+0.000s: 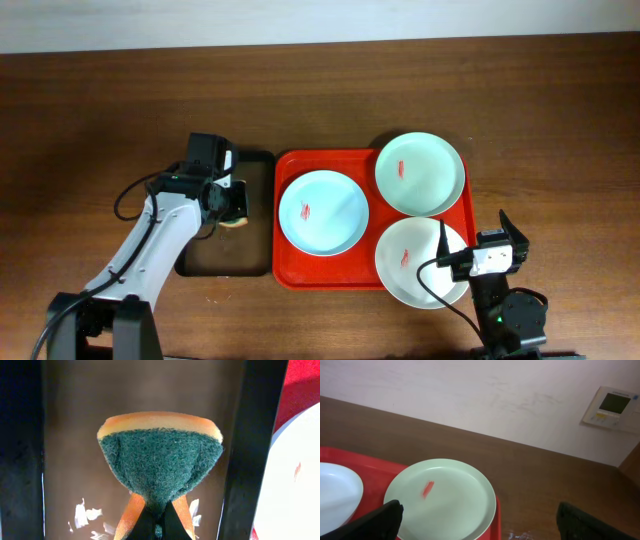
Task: Clean dirty plates on tray and stack at the side
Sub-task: 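Lift the sponge with the left gripper above the black tray, then grasp the rim of the pale green plate with the right gripper, then scrub the left plate's surface with the sponge in the left gripper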
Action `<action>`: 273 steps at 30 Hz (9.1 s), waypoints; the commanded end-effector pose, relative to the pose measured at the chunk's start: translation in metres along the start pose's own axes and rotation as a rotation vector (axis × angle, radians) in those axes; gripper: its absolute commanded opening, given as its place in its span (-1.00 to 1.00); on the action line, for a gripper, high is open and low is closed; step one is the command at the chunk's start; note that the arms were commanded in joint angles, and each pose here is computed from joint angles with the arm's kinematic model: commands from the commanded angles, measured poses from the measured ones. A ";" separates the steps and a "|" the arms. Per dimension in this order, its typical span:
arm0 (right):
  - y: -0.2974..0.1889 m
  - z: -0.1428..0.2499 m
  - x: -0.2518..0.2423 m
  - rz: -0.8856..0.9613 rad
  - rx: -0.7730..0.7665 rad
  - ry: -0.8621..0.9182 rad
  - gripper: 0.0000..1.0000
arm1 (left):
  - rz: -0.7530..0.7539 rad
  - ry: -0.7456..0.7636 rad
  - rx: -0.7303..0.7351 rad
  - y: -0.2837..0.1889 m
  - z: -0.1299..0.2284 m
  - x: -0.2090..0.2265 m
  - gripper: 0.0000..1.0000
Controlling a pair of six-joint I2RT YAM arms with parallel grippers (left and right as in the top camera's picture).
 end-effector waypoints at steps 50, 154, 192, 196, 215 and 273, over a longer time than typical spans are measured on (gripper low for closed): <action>0.000 0.003 -0.001 0.007 0.008 0.004 0.97 | 0.022 0.011 -0.052 -0.082 0.002 -0.003 -1.00; 0.165 0.062 0.131 -0.119 1.513 0.482 -0.92 | 0.173 0.007 0.086 -0.070 -0.063 -0.024 -1.00; 0.161 0.062 0.139 -0.108 1.528 0.486 -0.92 | 0.143 0.213 0.285 0.066 -0.046 -0.124 -1.00; 0.161 0.062 0.140 -0.110 1.525 0.487 -0.92 | 0.167 0.205 0.388 0.095 -0.030 -0.127 -1.00; 0.162 0.062 0.140 -0.111 1.523 0.487 -0.91 | 0.184 0.195 0.212 0.022 -0.050 -0.124 -1.00; 0.161 0.061 0.143 -0.205 1.520 0.440 -0.92 | 0.030 0.127 0.228 0.062 -0.005 -0.127 -1.00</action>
Point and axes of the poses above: each gripper's point midway between its finger pads, its own y axis out along the fingers, its own x axis along the line the jaws close on, z = x × y, the point moved 8 cm from there along -y, back along the fingers, and after that the axes turned 9 degrees about y, right-handed, at the moved point
